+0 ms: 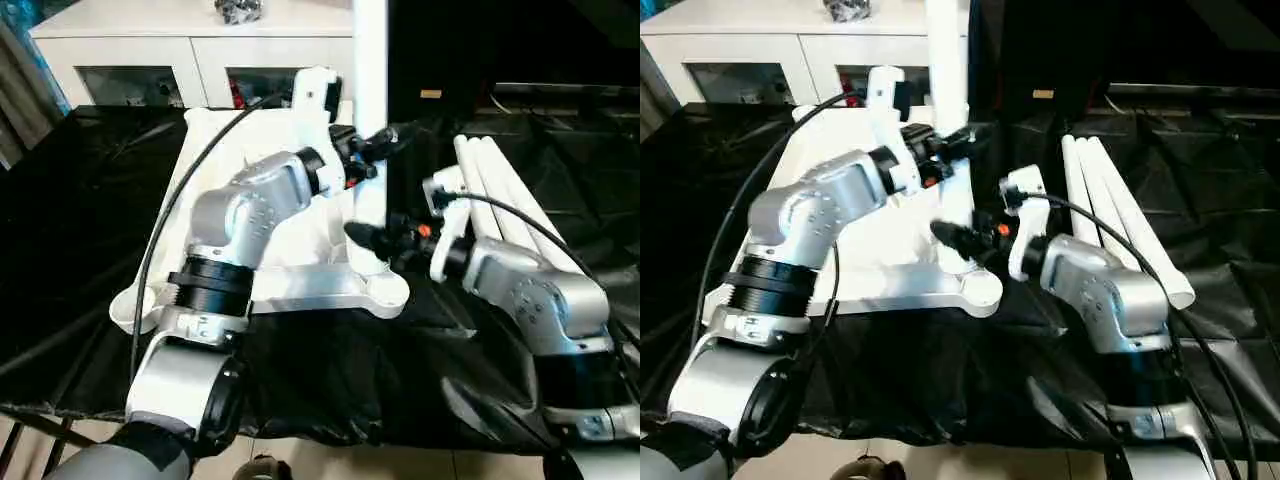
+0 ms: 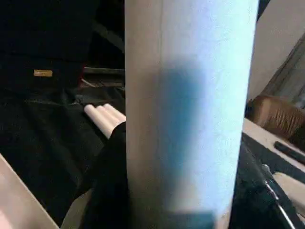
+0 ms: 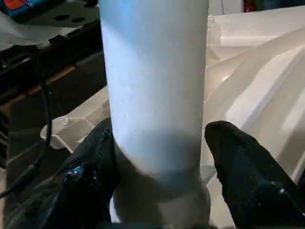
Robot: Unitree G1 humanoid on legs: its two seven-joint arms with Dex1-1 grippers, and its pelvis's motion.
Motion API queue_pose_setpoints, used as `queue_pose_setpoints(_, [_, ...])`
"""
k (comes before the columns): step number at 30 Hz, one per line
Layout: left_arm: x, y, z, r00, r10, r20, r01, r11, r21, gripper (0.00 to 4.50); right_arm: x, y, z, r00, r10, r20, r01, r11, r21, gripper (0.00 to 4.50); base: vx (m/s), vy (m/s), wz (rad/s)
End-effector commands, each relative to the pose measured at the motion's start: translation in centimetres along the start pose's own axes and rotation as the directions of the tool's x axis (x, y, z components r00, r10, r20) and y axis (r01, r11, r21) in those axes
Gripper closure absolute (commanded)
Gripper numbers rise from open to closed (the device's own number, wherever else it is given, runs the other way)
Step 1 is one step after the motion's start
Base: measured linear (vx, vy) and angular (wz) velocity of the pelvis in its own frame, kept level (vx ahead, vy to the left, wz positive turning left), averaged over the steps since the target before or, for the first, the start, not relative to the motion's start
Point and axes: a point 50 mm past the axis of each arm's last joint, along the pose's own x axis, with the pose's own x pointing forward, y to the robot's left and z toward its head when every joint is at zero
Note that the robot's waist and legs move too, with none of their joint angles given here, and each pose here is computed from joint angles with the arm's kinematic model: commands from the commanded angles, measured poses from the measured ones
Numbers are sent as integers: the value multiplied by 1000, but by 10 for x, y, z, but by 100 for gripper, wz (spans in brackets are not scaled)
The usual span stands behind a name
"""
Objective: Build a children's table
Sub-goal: Insert table leg to table base
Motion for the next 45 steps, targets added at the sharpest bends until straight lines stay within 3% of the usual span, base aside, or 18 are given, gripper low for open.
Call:
queue_pose_setpoints(1, [2, -8, 10, 1000, -26, 12, 25, 998, 57, 265, 2, -3, 6, 999, -37, 2, 37, 999, -36, 145, 0, 0, 0])
queue_pose_setpoints(10, [1, -13, 8, 995, -100, -8, 100, 992, 74, 265, 3, -4, 8, 1000, -23, -14, 22, 998, -54, 145, 0, 0, 0])
queue_pose_setpoints(18, [-6, -21, 4, 963, -256, -86, 263, 961, 80, 265, -7, -1, 8, 993, 101, -66, -102, 995, -14, 145, 0, 0, 0])
queue_pose_setpoints(28, [-8, -26, -1, 929, -338, -153, 350, 935, 56, 265, -15, 5, 6, 970, 213, -119, -215, 977, -5, 145, 0, 0, 0])
queue_pose_setpoints(29, [-8, -26, -1, 928, -341, -153, 352, 935, 52, 265, -15, 5, 6, 968, 217, -123, -219, 976, -5, 172, 0, 0, 0])
queue_pose_setpoints(32, [-9, -26, -1, 927, -344, -152, 353, 935, 41, 265, -17, 6, 4, 963, 229, -138, -232, 973, -8, 184, 0, 0, 0])
queue_pose_setpoints(33, [-9, -26, -1, 926, -346, -153, 356, 934, 37, 265, -17, 6, 4, 962, 233, -140, -237, 972, -8, 212, 0, 0, 0])
queue_pose_setpoints(45, [-9, -26, -1, 924, -350, -153, 353, 936, -8, 265, -18, 8, 4, 958, 260, -118, -263, 965, -2, 257, 0, 0, 0])
